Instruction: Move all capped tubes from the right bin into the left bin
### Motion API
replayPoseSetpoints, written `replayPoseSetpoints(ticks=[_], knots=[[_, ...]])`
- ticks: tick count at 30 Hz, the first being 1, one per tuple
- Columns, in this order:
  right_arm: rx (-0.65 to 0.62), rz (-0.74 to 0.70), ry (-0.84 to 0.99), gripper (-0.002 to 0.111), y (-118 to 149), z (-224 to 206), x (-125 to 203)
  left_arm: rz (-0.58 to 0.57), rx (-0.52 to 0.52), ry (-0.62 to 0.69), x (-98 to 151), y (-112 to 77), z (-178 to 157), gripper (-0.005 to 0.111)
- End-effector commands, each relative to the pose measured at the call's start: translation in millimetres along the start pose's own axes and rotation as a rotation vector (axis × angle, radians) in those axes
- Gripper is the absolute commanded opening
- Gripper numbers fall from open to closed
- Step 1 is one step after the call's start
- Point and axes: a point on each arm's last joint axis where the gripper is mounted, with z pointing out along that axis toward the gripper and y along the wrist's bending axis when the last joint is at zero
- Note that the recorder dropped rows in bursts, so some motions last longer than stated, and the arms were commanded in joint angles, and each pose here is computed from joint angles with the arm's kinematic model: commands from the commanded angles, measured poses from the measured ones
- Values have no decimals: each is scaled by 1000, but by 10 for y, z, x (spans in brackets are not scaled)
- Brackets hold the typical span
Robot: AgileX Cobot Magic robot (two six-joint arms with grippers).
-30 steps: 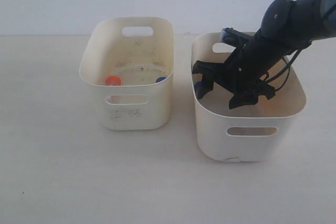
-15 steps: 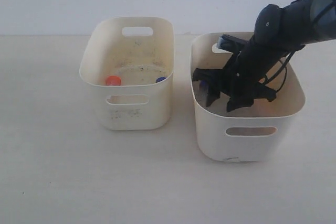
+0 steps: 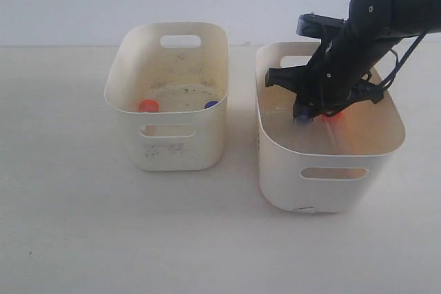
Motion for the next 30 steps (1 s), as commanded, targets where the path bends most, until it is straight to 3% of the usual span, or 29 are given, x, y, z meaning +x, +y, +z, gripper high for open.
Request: replayPoseSetpoints(ticks=[1,4,12,21,30], knots=[[4,20,10,52,-50,32,6,-7,8,-5,-11,-4,2,4],[8,45,33,68,-58,87,29,-7,8,-5,-11,-4,2,4],[44,32,110,57,-108,270,111,-7,8,-5,-11,-4,2,4],[77,2,145,57,-146,319,148,-7,8,-5,-11,-4,2,4],[33,36,104,57,-90,237,92,-7,8,-5,-11,-4,2,4]])
